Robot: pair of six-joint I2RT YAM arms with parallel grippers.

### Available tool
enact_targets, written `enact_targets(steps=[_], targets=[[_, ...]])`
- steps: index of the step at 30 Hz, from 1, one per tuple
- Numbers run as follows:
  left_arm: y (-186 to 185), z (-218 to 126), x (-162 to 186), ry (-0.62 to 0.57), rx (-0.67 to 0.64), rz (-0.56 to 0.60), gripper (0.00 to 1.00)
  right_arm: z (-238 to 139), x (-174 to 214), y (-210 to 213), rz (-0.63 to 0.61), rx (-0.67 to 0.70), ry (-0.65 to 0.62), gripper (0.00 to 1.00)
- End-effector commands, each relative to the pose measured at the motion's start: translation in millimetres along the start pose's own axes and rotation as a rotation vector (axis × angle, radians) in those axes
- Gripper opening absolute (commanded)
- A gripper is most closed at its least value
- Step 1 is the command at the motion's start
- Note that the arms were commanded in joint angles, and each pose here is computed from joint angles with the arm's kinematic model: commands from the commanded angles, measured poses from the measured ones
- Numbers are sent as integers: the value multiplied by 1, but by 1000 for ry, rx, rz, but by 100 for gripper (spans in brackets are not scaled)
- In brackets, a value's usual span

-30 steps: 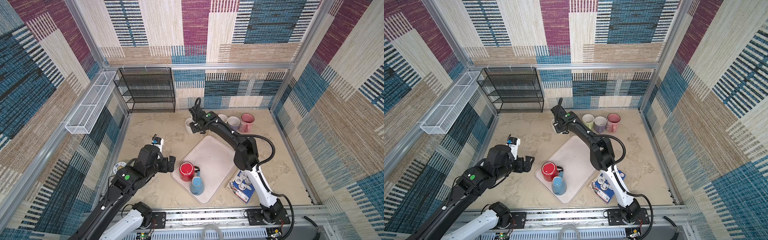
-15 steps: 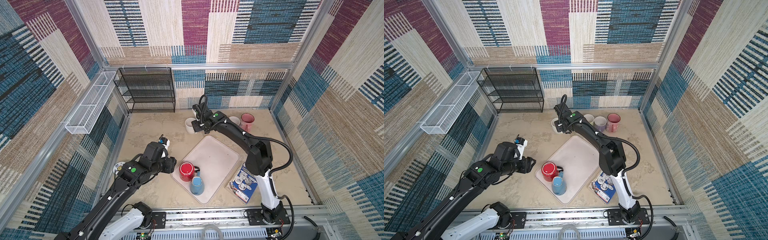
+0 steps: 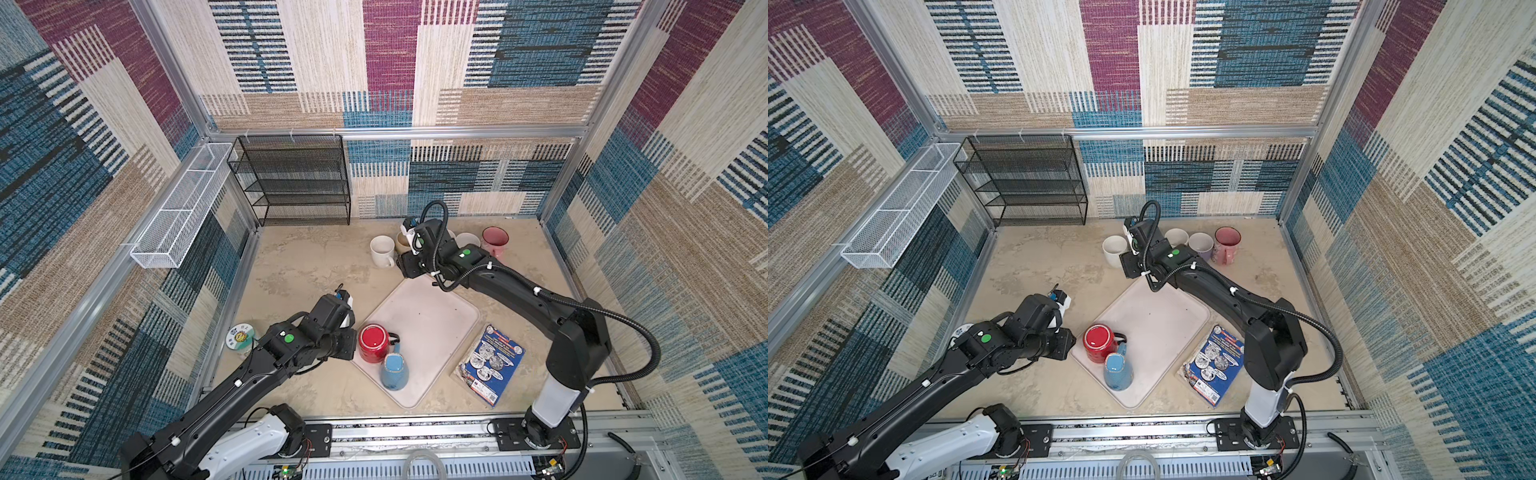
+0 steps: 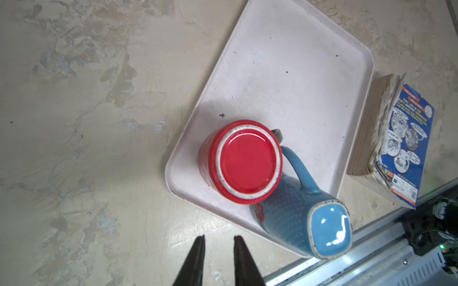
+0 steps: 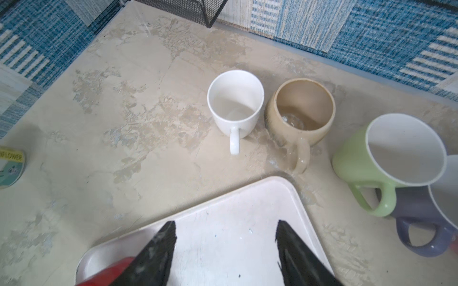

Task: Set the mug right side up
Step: 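Open the right gripper and move it back toward the tray, then move both grippers to the upside-down red mug on the tray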

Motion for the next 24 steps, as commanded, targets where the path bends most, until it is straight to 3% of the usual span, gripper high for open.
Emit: enact_targets(steps=[1, 10, 18, 24], targets=[[1, 6, 8, 20, -51, -50, 17, -12, 3, 6, 36, -102, -79, 67], [-2, 28, 27, 62, -68, -98, 1, -27, 43, -4, 58, -165, -85, 67], [-15, 53, 20, 73, -1, -103, 0, -13, 61, -3, 93, -229, -41, 67], [-24, 69, 5, 62, 32, -96, 0, -10, 71, -9, 105, -203, -22, 67]])
Point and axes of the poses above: each gripper's point midway between its finger pads, its own z axis out along the fingers, its own y axis along the line the jaws close on, x = y × z, the point moved 8 cm from there along -z, back along the fingers, and after that the axes turned 11 degrees about z, right-handed, at the moved point
